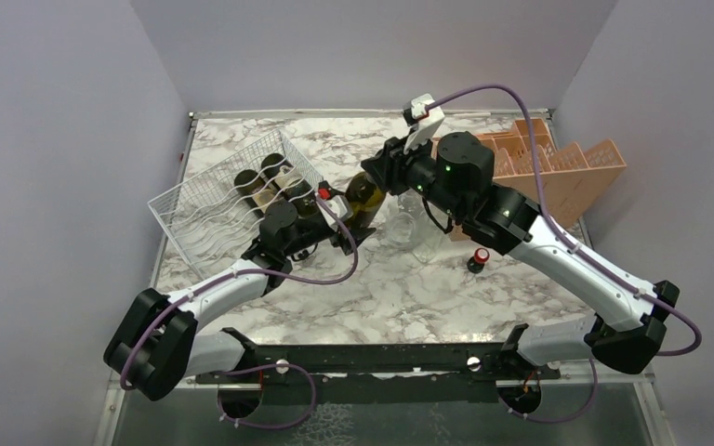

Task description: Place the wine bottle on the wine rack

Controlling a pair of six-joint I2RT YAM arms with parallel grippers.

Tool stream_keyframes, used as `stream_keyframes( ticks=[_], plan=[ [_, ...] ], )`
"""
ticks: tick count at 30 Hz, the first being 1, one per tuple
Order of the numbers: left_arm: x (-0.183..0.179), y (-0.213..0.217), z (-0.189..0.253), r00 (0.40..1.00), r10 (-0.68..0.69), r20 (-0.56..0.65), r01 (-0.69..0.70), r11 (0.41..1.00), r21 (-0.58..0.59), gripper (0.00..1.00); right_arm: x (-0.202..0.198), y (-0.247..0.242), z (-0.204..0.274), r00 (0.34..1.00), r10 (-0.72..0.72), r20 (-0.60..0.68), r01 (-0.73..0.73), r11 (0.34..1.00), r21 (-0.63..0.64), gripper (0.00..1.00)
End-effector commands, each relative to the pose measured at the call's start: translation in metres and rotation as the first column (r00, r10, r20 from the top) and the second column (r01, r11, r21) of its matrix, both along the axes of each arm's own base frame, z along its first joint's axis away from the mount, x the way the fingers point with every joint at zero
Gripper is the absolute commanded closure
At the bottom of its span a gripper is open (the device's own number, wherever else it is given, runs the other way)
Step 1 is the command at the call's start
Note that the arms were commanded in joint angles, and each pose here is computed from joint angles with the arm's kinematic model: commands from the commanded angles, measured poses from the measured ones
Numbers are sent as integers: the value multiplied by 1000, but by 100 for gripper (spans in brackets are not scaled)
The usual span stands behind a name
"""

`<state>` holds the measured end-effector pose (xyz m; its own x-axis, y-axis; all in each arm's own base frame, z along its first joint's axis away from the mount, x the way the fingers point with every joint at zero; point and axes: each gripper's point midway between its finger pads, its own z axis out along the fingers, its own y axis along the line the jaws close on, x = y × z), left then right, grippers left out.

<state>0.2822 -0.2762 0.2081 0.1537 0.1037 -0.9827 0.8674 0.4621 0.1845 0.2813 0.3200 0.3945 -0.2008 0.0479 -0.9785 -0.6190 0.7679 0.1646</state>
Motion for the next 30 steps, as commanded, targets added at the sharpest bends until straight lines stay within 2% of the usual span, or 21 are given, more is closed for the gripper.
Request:
stream_keyframes(
  ticks=[1, 4, 7, 10, 11, 12, 16, 19, 24, 30],
  plan=[
    [1, -4, 20, 996, -6, 92, 11, 998, -56, 16, -15, -10, 73, 993, 16, 117, -38, 981, 189, 99],
    [3, -2, 34, 992, 15, 128, -3, 996, -87, 28, -16, -11, 71, 993, 14, 114, -35, 982, 184, 99],
    [5, 0, 44, 985, 33, 168, -17, 996, -92, 47, -16, -14, 67, 994, 7, 107, -25, 985, 172, 99],
    [5, 3, 54, 973, 39, 226, -20, 996, -85, 76, -17, -16, 62, 995, 6, 96, -21, 987, 156, 98],
    [6, 4, 58, 967, 45, 250, -25, 996, -82, 95, -17, -16, 60, 996, 6, 93, -20, 989, 150, 93],
    [7, 5, 62, 960, 54, 273, -34, 996, -77, 100, -18, -18, 58, 996, 4, 88, -17, 989, 144, 86],
    [11, 12, 82, 917, 89, 389, -71, 996, -60, 100, -20, -24, 51, 997, -1, 78, -8, 993, 121, 48],
    [17, 21, 102, 852, 131, 506, -130, 991, -37, 100, -25, -28, 47, 996, 12, 89, -21, 995, 97, 33],
    [26, 35, 133, 694, 143, 706, -253, 966, 52, 100, -43, -35, 55, 985, 88, 145, -99, 993, 66, 27],
    [39, 53, 158, 502, 90, 860, -432, 888, 159, 100, -58, -44, 60, 969, 148, 198, -153, 988, 9, 26]
  ],
)
